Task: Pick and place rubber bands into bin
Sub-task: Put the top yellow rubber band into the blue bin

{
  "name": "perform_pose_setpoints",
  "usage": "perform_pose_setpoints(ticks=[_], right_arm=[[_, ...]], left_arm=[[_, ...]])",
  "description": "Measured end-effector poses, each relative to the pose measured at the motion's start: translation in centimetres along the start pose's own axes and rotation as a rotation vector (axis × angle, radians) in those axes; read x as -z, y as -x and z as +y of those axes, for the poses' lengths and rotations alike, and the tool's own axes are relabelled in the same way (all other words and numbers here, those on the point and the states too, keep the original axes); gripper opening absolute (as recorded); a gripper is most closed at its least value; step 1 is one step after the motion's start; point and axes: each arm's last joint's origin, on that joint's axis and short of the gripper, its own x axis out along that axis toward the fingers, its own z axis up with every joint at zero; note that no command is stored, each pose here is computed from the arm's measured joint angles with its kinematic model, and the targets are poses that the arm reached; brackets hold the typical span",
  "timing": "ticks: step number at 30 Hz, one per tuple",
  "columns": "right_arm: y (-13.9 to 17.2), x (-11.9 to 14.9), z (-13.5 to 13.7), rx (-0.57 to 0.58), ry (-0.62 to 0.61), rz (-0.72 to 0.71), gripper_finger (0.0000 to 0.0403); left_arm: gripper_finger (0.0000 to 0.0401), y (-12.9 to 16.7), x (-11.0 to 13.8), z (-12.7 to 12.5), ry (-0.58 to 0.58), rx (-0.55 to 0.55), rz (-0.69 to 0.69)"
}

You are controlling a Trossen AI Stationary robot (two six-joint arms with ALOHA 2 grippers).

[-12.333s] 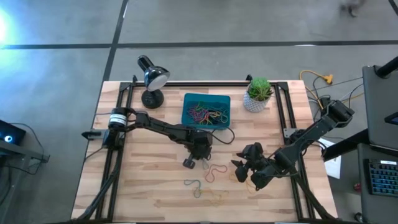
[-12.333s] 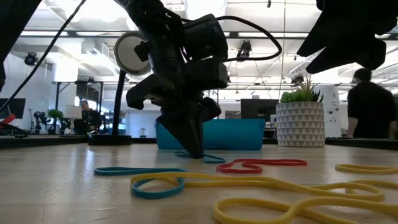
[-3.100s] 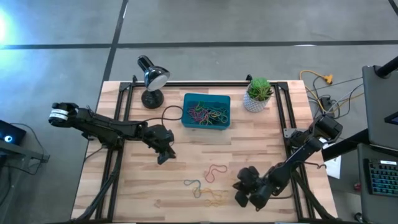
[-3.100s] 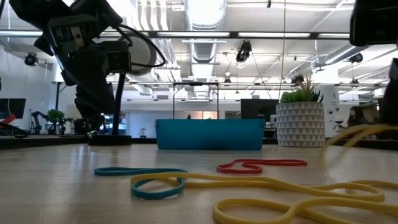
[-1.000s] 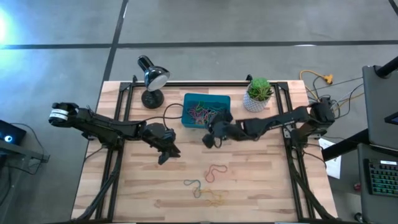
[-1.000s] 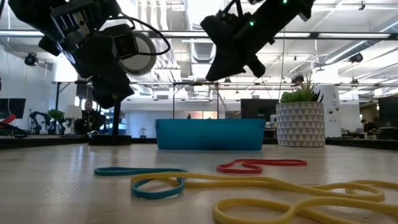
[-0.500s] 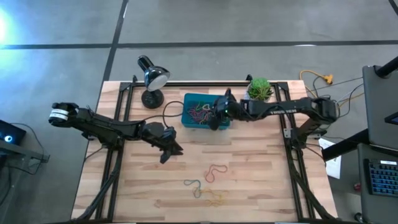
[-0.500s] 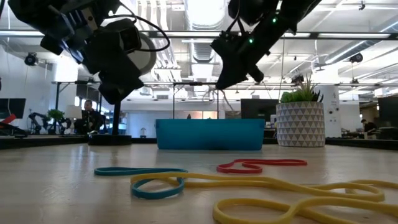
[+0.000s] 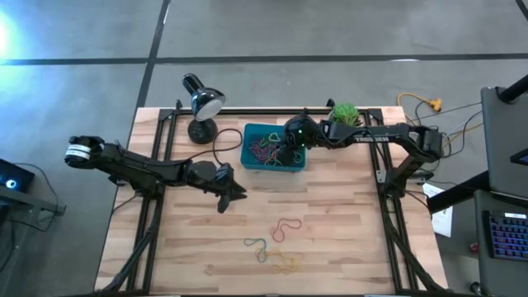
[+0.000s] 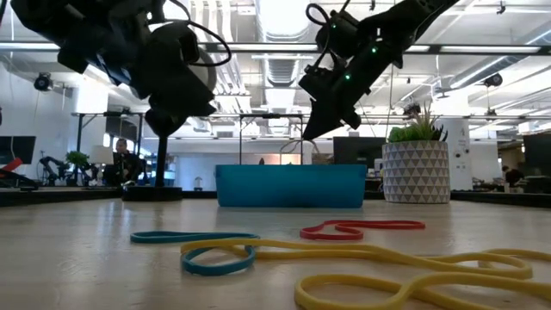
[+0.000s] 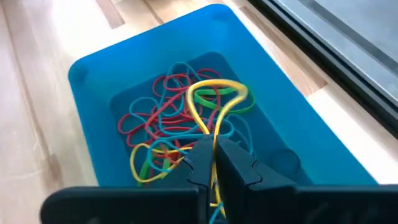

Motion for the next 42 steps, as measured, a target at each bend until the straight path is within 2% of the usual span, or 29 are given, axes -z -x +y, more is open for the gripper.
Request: perform_pose_setpoints(ticks=[6,14,25,27,29,35,39,42], right_arm=[[-0.1,-0.1,-0.8,0.011,0.004,0.001,0.0009],[-0.1,-0.1,-0.8,0.006,0.056,0.003,0.0018],[-0.1,0.0,-0.8,-0.015,0.076,0.010,0.0125],[-0.1,0.1,-0.6,-0.080,0.092,0.021,0.0143],[0.0,0.2,-0.1,-0.195,0.124,0.037,0.0156],[0.4,1.0,2.1,-0.481,0.215,0.098,0.0173],[0.9,1.8,4.2,-0.601,0.278,0.120,0.0170],[1.2,2.4,5.9,-0.641,0.299,0.139,0.0167]], left_arm=[[0.0095,0.0,-0.2,0.4,0.002,-0.139,-0.078],[0.0095,0.1,-0.4,0.6,0.001,-0.203,-0.113],[0.0095,0.1,-0.6,0.5,-0.009,-0.197,-0.133],[0.0095,0.1,-0.6,0.5,-0.043,-0.199,-0.131],[0.0095,0.1,-0.7,0.4,-0.052,-0.191,-0.145],[0.0095,0.1,-1.6,-0.1,0.010,-0.123,-0.216],[0.0095,-0.6,-1.0,-0.2,-0.001,-0.029,-0.129],[0.0095,-1.3,-0.2,-0.2,0.024,0.051,-0.049]])
